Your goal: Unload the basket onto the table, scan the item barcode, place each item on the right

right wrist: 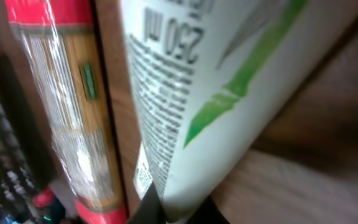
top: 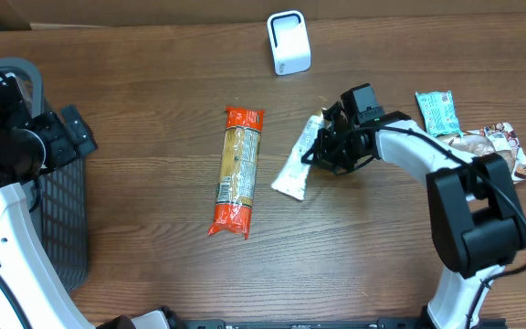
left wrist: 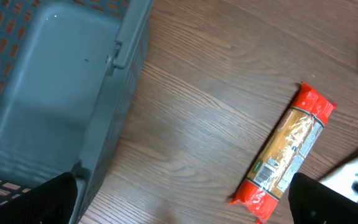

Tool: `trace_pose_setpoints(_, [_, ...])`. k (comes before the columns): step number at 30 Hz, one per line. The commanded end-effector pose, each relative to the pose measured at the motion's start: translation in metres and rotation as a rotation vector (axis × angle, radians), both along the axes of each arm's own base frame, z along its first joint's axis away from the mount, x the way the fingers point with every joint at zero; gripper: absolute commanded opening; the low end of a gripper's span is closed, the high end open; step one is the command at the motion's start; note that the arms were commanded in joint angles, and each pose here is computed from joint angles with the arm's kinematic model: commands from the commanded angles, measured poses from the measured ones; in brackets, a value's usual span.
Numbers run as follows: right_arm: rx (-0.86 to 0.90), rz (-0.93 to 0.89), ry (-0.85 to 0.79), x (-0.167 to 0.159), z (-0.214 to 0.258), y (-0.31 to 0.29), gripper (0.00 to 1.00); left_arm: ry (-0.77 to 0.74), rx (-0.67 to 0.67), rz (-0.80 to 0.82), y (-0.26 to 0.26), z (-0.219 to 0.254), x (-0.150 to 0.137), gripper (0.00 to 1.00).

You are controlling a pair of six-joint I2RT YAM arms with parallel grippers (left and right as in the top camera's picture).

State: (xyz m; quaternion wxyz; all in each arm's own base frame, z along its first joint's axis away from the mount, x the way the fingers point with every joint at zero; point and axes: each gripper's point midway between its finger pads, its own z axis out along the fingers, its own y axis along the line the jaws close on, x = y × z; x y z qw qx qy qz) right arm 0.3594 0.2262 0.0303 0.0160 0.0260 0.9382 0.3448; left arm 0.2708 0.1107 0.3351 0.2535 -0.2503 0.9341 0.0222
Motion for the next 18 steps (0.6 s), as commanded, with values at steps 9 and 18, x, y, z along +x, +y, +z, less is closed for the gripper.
trace_pose_setpoints(9, [-0.246, 0.413, -0.275, -0.013, 0.037, -0.025, 0.04, -0.004, 0.003, -0.015, -0.001, 0.001, 0.001, 1.0])
trace_pose_setpoints(18, [-0.27, 0.374, -0.292, -0.002, 0.029, -0.024, 0.4, -0.004, 0.003, -0.015, -0.001, 0.001, 0.001, 1.0])
